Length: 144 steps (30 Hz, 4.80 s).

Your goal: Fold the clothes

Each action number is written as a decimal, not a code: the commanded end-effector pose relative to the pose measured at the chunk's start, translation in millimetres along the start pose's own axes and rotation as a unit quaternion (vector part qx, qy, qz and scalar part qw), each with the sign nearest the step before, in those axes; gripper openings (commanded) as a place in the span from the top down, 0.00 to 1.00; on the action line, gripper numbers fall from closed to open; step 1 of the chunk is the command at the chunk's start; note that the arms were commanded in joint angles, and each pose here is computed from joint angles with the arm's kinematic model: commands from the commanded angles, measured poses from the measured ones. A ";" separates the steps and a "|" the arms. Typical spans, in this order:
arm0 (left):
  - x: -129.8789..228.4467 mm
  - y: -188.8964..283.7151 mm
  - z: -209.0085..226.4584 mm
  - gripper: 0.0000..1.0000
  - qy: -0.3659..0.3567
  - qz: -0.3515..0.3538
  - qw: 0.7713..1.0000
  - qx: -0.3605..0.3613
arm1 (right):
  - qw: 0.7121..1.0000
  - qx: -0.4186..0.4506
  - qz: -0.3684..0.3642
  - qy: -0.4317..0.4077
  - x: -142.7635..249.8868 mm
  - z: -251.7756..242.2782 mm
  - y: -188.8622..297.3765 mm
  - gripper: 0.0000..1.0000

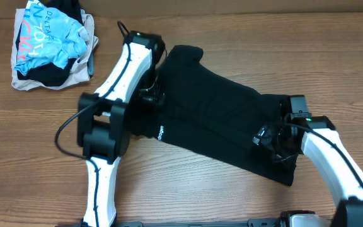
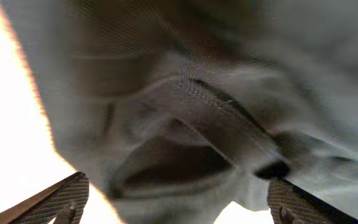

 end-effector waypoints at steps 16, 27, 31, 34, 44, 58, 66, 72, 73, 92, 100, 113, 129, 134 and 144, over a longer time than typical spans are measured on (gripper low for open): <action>-25.2 217.3 1.5 0.00 -0.069 -0.381 0.917 0.097 | 0.977 -0.092 -0.174 0.077 -50.0 50.6 143.3 0.04; -76.2 268.1 -5.8 0.00 -0.094 -0.529 0.838 0.098 | 0.960 -0.083 -0.262 0.057 -92.8 25.8 194.0 0.04; -114.2 243.3 -16.6 0.00 -0.114 -0.536 0.831 0.095 | 0.963 -0.058 -0.257 0.053 -103.7 15.4 185.4 0.03; -140.1 209.0 -29.7 0.00 -0.130 -0.519 0.839 0.101 | 0.967 -0.050 -0.244 0.058 -109.3 15.5 175.1 0.03; -190.7 94.0 -65.8 0.00 -0.162 -0.446 0.871 0.125 | 0.980 -0.028 -0.188 0.052 -121.1 14.4 137.2 0.03; -202.4 17.0 -91.6 0.08 -0.178 -0.386 0.889 0.172 | 0.983 -0.005 -0.175 0.048 -127.6 10.2 122.9 0.03; -201.0 0.3 -96.6 0.26 -0.174 -0.367 0.896 0.178 | 0.983 -0.005 -0.179 0.048 -129.1 10.5 123.5 0.03; -208.1 17.1 -95.6 0.63 -0.170 -0.394 0.885 0.179 | 0.981 -0.008 -0.186 0.048 -131.8 11.9 124.5 0.04; -209.2 23.3 -95.2 0.65 -0.170 -0.401 0.882 0.178 | 0.981 -0.009 -0.187 0.048 -132.4 12.2 124.8 0.04; -209.0 50.6 -84.5 0.33 -0.161 -0.413 0.884 0.149 | 0.988 0.005 -0.150 0.045 -142.7 11.5 92.8 0.05; -213.2 13.2 -87.9 0.31 -0.161 -0.383 0.897 0.148 | 0.988 0.007 -0.147 0.045 -142.0 11.0 91.7 0.05; -211.2 0.3 -89.6 0.96 -0.160 -0.366 0.904 0.150 | 0.987 0.005 -0.152 0.045 -143.8 11.7 92.3 0.05; -181.3 87.6 -63.9 0.96 -0.085 -0.389 0.905 0.152 | 0.981 0.032 -0.188 0.045 -190.6 13.6 48.4 0.26; -174.2 86.1 -59.8 0.96 -0.067 -0.371 0.915 0.146 | 0.985 0.059 -0.156 0.048 -197.8 6.2 7.2 0.28; -165.4 78.9 -39.5 0.96 0.001 -0.340 0.933 0.117 | 0.990 0.080 -0.102 0.046 -197.9 -3.6 -52.7 0.36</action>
Point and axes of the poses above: each gripper's point midway between its finger pads, its own y axis back along the fingers, its own z axis along the line the jaws close on, x = y × z, the point moved 4 cm from there along y, back along the fingers, and after that the axes turned 2 degrees about y, right-handed, at the moved point
